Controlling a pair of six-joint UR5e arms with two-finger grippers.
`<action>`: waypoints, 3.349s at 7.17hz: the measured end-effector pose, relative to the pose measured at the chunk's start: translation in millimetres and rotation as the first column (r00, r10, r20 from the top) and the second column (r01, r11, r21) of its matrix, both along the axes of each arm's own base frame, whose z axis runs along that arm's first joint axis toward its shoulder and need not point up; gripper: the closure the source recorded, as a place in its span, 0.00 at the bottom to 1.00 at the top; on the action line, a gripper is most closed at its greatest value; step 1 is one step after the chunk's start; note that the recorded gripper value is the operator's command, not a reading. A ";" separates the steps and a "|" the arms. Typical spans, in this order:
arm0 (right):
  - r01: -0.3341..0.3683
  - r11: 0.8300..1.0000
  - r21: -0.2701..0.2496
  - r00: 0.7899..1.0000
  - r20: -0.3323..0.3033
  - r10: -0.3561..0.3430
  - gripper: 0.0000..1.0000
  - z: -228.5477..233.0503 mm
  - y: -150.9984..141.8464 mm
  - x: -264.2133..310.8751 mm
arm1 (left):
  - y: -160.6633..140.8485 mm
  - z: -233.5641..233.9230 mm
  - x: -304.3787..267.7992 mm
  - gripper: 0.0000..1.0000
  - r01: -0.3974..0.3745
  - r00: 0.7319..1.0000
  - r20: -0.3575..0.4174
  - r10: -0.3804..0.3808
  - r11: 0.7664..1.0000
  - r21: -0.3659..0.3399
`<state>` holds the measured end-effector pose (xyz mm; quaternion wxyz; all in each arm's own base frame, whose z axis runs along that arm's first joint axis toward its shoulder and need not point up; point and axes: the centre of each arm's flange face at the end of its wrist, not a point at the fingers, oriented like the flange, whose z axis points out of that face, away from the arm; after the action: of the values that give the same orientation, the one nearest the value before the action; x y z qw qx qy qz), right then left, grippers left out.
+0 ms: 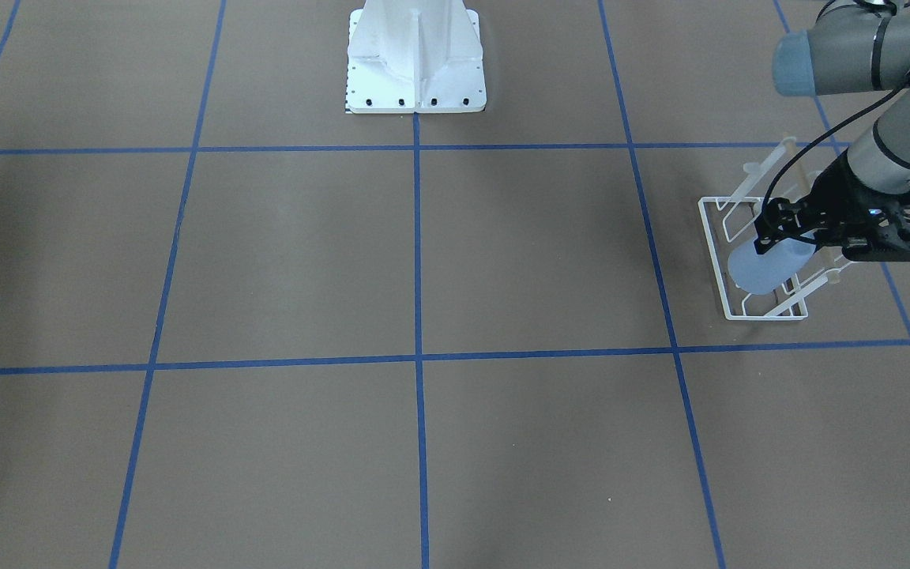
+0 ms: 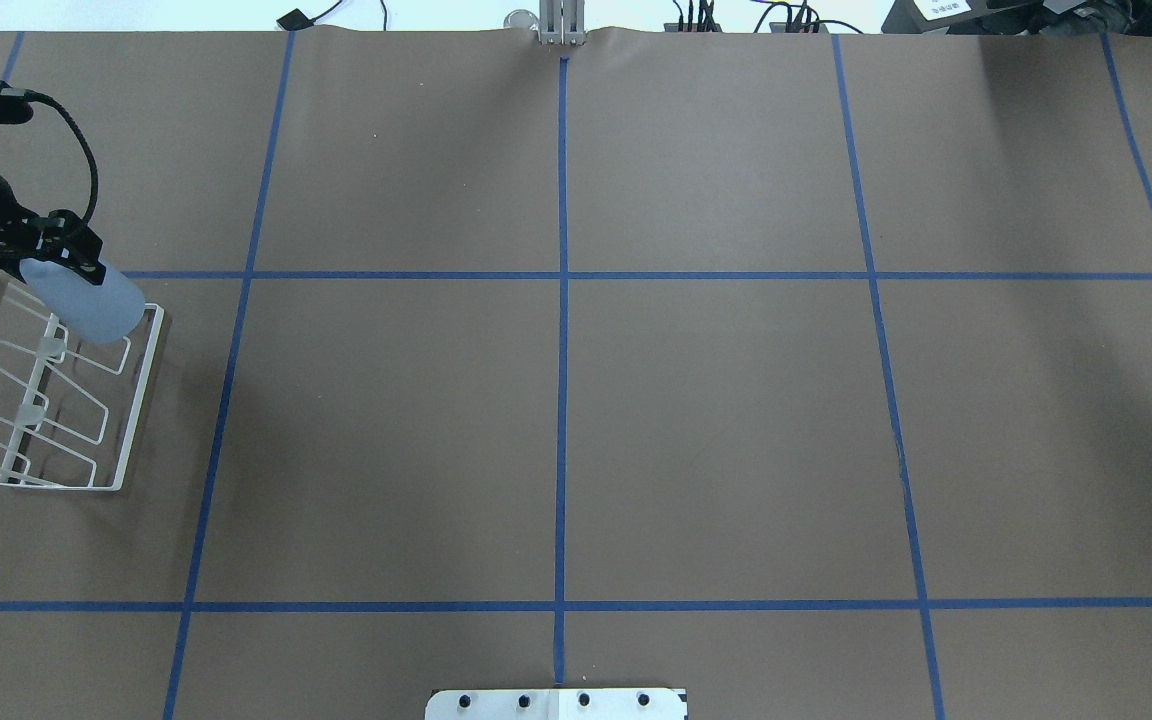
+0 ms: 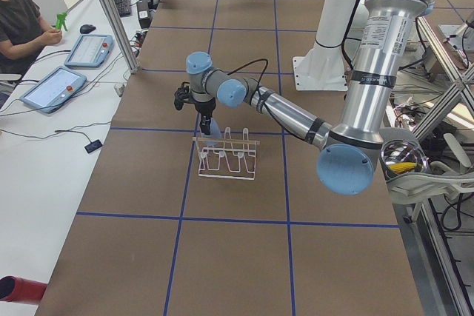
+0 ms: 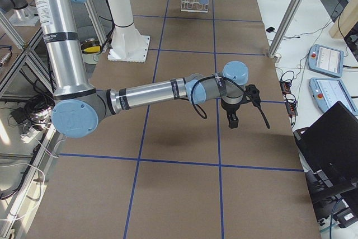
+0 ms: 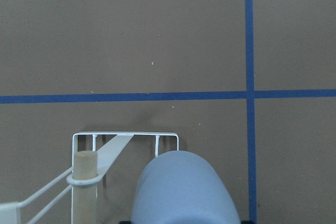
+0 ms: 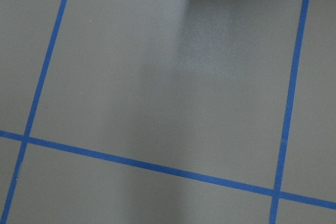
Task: Hang cup on cup holder
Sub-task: 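Lower the cup onto the rack's hook beside the wooden post, then open the left gripper and lift it away from the cup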
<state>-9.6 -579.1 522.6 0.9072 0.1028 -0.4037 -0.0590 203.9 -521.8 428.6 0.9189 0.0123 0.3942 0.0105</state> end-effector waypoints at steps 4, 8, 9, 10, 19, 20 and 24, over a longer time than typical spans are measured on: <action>0.003 1.000 -0.001 1.000 0.001 -0.003 0.01 -0.6 0.1 -2.4 | 0.1 -2.3 3.5 0.32 -0.006 1.000 -0.002 0.006 1.000 0.004; 0.002 1.000 0.001 1.000 0.001 -0.002 0.01 -1.7 0.2 -2.8 | -0.6 -3.9 3.7 0.03 -0.005 1.000 -0.004 0.005 1.000 0.004; 0.002 1.000 0.001 1.000 0.001 -0.002 0.01 -1.8 0.2 -2.8 | -0.5 -3.5 3.6 0.03 -0.006 1.000 -0.003 0.006 1.000 0.004; 0.003 1.000 0.001 1.000 0.002 -0.003 0.01 -2.0 0.2 -2.8 | -0.4 -3.5 3.6 0.03 -0.006 1.000 -0.004 0.006 1.000 0.004; -0.014 1.000 0.022 1.000 -0.010 0.014 0.00 -3.5 10.1 12.8 | -19.1 28.9 -129.0 0.03 -0.058 0.998 0.040 0.050 0.975 0.215; -0.016 1.000 0.020 1.000 -0.011 0.017 0.00 -0.5 20.1 15.3 | -21.5 61.6 -152.9 0.03 -0.087 0.995 0.065 0.075 0.972 0.218; -0.022 1.000 -0.004 0.999 -0.025 0.022 0.00 16.0 66.6 22.0 | 27.5 151.8 -219.8 0.02 -0.050 0.996 0.075 0.042 0.993 0.105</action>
<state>12.4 -512.5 538.5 0.9130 0.1045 -0.3913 -0.0493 -15.9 -494.3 580.4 0.9301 0.0521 0.3596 0.0534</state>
